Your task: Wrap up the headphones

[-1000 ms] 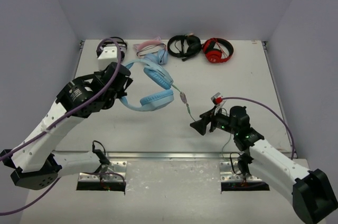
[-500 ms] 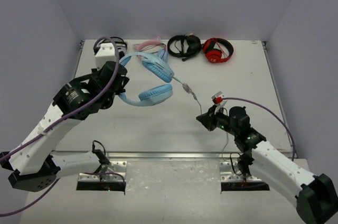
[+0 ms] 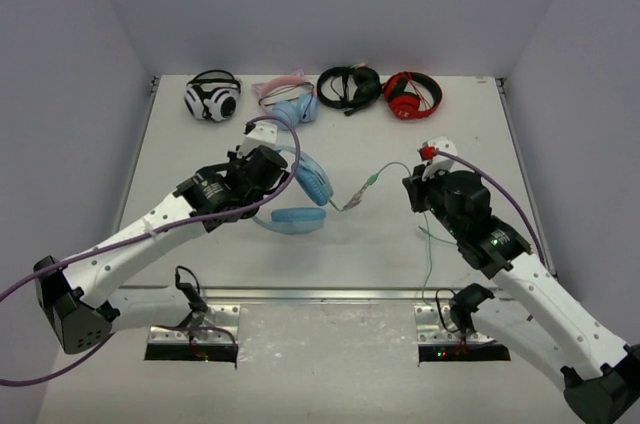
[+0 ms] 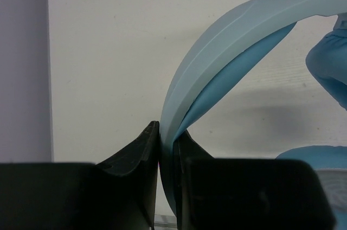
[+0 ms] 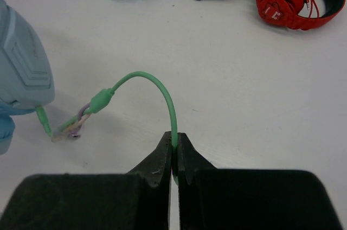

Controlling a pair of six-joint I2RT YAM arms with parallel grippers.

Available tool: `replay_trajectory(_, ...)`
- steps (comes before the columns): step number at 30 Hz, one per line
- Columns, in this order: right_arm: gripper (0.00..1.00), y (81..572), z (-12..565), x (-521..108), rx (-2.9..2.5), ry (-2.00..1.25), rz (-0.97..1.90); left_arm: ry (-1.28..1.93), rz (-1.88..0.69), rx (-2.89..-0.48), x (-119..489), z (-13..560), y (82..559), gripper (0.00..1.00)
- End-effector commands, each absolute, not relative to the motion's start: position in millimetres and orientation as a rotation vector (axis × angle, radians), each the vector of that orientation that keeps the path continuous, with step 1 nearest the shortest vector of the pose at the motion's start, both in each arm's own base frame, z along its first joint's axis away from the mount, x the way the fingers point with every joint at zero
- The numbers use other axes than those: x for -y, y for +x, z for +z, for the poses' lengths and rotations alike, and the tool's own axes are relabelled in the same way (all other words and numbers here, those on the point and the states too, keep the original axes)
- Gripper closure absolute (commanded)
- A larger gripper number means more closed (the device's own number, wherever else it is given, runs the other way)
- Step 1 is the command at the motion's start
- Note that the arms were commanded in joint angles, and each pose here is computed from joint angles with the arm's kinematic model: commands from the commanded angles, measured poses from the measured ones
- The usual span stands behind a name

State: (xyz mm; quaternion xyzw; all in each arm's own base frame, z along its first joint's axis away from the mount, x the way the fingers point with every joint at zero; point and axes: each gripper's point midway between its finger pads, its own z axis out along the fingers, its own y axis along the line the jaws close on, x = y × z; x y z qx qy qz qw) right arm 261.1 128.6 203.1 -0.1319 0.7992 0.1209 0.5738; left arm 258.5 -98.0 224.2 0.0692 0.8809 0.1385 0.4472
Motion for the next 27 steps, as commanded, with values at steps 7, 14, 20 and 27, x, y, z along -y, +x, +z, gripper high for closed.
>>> replay_trajectory(7, 0.99, 232.4, 255.6, -212.3, -1.614, -0.816, 0.543, 0.32, 0.037, -2.13, 171.6, 219.9, 271.8, 1.0)
replay_trajectory(14, 0.99, 202.7, 248.5, -272.7, -1.57, -1.128, 0.552, 0.394, -0.037, -2.152, 188.1, 208.5, 264.9, 1.0)
replay_trajectory(20, 0.99, 184.4, 265.6, -306.0, -1.467, -1.263, 0.566, 0.438, -0.073, -2.145, 196.8, 204.2, 254.2, 1.0)
replay_trajectory(27, 0.99, 201.1, 286.5, -304.9, -1.449, -1.291, 0.444, 0.547, -0.274, -2.073, 219.7, 219.6, 230.7, 1.0)
